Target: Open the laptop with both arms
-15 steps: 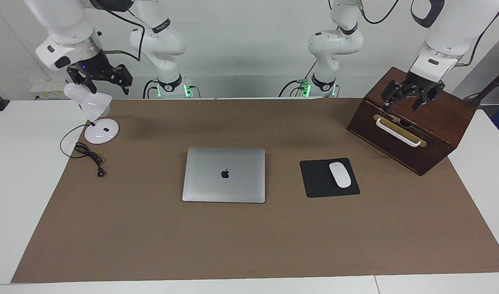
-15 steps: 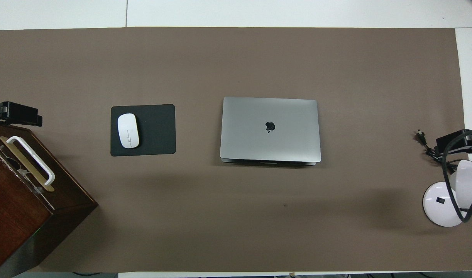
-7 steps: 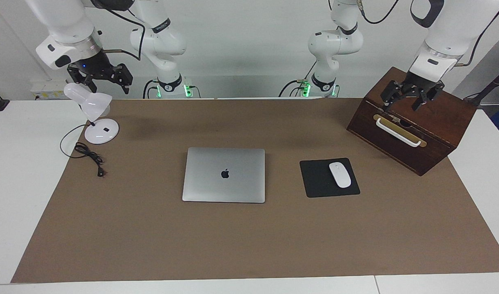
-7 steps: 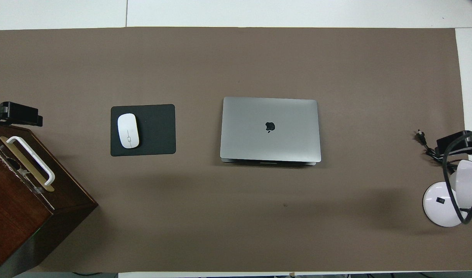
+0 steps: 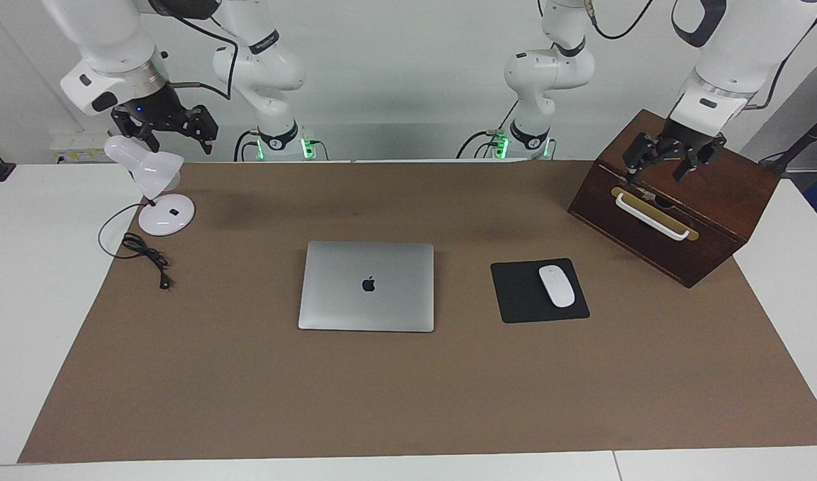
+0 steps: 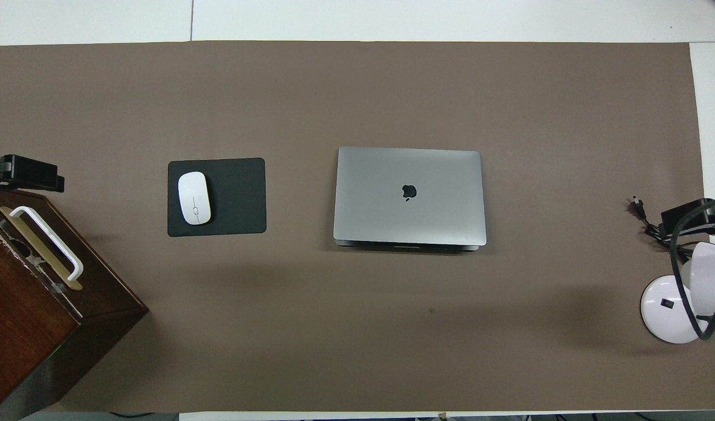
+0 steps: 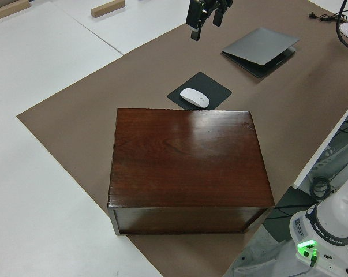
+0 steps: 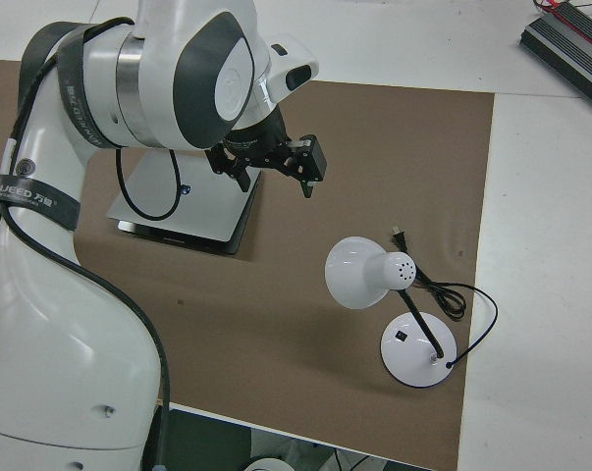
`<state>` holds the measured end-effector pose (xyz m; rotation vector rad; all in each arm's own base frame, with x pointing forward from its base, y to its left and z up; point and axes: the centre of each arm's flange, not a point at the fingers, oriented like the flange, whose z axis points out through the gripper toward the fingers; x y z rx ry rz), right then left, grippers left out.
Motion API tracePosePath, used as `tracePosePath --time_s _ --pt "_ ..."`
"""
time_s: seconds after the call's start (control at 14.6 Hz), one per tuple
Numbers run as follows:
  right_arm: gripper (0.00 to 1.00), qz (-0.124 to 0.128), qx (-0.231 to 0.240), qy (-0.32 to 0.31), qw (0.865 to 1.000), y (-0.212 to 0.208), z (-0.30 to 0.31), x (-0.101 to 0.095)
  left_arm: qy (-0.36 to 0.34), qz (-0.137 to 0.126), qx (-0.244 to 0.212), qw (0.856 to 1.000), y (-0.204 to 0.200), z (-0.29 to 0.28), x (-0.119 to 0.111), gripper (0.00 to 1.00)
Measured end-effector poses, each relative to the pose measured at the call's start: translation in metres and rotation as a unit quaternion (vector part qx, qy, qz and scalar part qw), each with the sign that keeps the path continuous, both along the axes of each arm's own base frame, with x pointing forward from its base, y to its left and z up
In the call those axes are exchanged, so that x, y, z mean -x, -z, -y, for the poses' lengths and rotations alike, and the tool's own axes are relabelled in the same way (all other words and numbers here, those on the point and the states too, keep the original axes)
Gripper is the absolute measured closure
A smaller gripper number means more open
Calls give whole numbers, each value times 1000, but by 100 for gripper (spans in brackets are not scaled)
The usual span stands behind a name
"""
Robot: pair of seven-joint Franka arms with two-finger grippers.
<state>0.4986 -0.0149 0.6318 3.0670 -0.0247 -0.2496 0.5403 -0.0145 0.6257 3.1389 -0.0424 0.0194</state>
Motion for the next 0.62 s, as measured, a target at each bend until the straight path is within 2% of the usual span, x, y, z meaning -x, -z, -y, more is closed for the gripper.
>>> tracePosePath --time_s 0.41,0.48,0.55,0.62 --pt "0 -3 0 -1 1000 2 -1 2 -1 3 0 1000 1 -1 1 68" --pt "0 -3 0 -1 1000 2 -1 2 -2 6 0 1000 0 -2 0 81" --pt "0 -2 0 -1 1000 2 -1 2 -5 9 0 1000 0 -4 -1 93" --pt "0 -2 1 -1 1000 2 -1 2 -8 10 0 1000 0 -8 -1 99"
